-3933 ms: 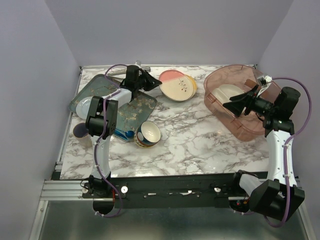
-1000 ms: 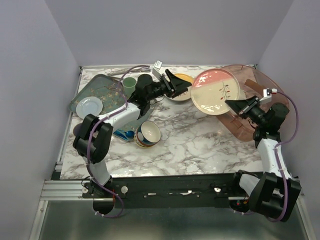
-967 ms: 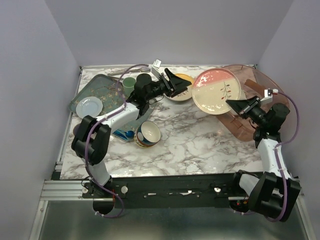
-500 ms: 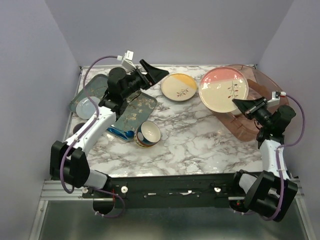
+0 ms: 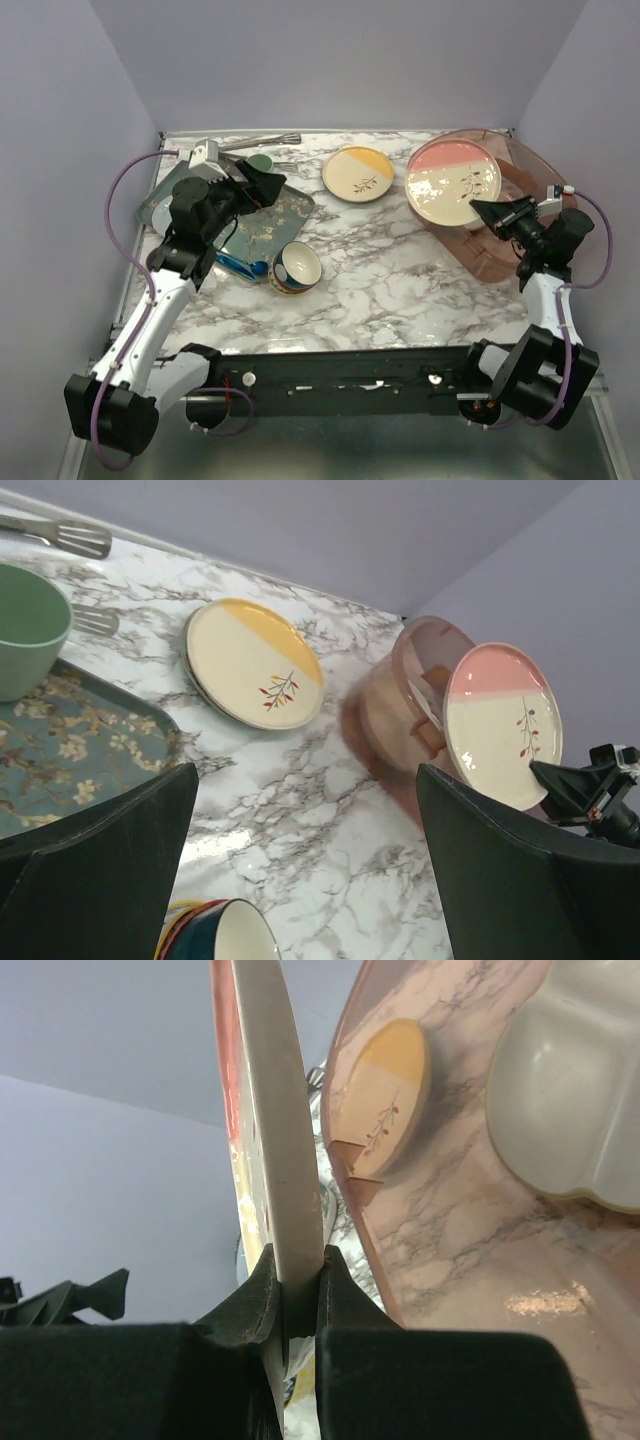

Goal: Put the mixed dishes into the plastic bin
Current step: Place the plate in the plastic bin, then pick up the plate at the center of the board.

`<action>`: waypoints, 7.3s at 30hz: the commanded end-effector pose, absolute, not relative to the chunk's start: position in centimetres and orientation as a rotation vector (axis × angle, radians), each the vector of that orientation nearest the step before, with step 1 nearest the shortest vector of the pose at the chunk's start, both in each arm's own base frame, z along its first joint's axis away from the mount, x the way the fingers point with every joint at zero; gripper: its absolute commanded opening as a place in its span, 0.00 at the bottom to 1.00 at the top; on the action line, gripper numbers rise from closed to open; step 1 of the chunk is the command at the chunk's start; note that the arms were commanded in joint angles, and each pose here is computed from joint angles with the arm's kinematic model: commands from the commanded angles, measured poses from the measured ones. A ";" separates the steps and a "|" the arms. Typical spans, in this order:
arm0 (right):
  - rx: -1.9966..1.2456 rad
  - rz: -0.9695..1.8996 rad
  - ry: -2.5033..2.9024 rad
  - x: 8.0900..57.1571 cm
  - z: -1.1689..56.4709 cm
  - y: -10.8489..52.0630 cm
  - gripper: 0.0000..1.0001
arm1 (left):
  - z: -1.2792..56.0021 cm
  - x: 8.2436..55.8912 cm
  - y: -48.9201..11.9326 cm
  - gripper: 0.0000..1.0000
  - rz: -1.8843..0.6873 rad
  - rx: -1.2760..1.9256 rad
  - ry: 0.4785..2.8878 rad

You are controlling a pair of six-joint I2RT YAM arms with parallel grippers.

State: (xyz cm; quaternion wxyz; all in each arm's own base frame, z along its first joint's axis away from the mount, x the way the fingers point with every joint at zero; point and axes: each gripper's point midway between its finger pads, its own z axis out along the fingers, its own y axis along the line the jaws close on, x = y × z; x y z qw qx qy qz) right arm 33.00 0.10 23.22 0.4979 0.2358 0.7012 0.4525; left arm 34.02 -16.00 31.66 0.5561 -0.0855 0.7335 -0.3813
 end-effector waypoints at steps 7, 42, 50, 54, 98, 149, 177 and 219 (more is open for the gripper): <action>0.528 0.936 1.654 36.2 26.0 -3.1 0.00 | 33.5 31.1 -13.8 0.99 -0.760 -0.091 1.604; 0.798 0.752 1.720 42.2 22.0 -10.4 0.01 | 34.5 29.8 -13.4 0.99 -0.752 -0.064 1.555; 0.823 0.758 1.792 43.0 19.2 -10.5 0.04 | 34.5 29.9 -13.4 0.99 -0.751 -0.067 1.556; 0.812 0.758 1.836 43.5 18.2 -9.9 0.07 | 34.3 30.0 -13.5 0.99 -0.754 -0.067 1.561; 0.818 0.687 2.046 44.7 12.6 -10.0 0.41 | 34.3 30.0 -13.6 0.99 -0.756 -0.059 1.562; 0.786 0.547 2.192 44.1 10.5 -10.2 0.72 | 34.4 30.0 -13.5 0.99 -0.755 -0.060 1.560; 0.243 0.476 2.018 38.0 23.0 -5.9 0.79 | 33.3 30.4 -14.6 0.99 -0.803 -0.037 1.603; -0.449 0.888 1.655 28.4 31.3 5.4 0.78 | 19.0 41.8 -28.0 0.99 -0.572 -0.302 2.215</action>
